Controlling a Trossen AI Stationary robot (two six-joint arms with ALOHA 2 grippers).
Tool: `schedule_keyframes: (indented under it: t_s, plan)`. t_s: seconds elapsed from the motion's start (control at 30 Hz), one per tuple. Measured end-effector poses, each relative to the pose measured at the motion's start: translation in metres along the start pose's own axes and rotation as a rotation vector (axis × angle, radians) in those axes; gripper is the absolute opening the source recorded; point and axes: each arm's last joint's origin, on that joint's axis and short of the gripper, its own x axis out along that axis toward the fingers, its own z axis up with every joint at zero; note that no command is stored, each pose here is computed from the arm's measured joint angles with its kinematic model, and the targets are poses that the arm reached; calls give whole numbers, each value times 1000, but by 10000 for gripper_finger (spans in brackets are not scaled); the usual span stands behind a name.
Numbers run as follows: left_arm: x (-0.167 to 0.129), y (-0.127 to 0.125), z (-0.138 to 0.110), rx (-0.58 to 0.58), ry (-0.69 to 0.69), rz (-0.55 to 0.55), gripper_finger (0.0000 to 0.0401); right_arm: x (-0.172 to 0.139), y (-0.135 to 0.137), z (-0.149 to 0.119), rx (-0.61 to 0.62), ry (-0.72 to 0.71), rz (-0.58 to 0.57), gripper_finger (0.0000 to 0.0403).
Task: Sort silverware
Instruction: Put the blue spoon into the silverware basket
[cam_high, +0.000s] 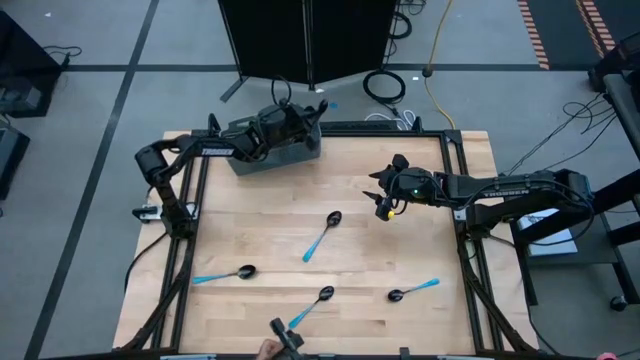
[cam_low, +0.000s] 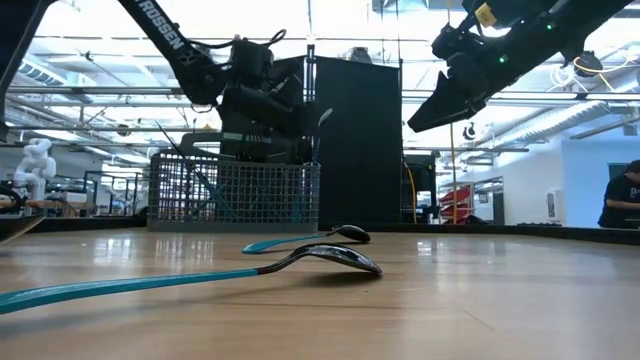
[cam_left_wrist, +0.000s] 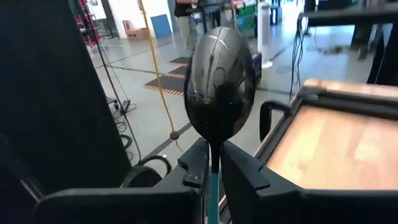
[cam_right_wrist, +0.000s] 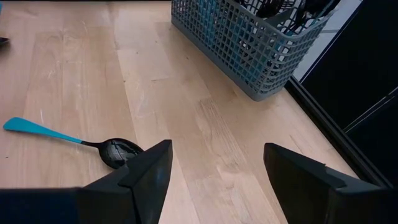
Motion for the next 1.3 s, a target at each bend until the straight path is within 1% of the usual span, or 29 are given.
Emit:
schedule_keyframes:
  t_s: [0.13, 0.43, 0.6, 0.7, 0.83, 0.97, 1.07, 1.17, 1.23, 1.3]
  plan:
    - [-5, -4, 1, 34, 59, -1, 37, 0, 0, 0, 0, 0, 0, 249]
    - [-26, 0, 19, 57, 116, 26, 40, 0, 0, 0, 0, -1, 1, 249]
    - [-29, 2, 12, 61, 209, 19, 78, 0, 0, 0, 7, -2, 0, 249]
    - [-30, 2, 11, 61, 226, 17, 100, 0, 0, 0, 16, -3, 1, 249]
    - [-29, 3, 13, 61, 225, 15, 110, 0, 0, 0, 16, -4, 0, 249]
    - [-27, 5, 25, 59, 244, 50, 111, 0, 0, 0, 14, -3, 0, 249]
    - [-28, 5, 34, 61, 313, 48, 111, 0, 0, 0, 5, -3, 0, 249]
    - [-33, 2, 50, 69, 348, 28, 111, 0, 0, 0, 1, -3, 0, 249]
    - [-40, -2, 62, 72, 335, 3, 111, 0, 0, 0, -3, -2, 0, 249]
    - [-49, -11, 74, 74, 303, -48, 111, 0, 0, 0, -5, -2, 0, 249]
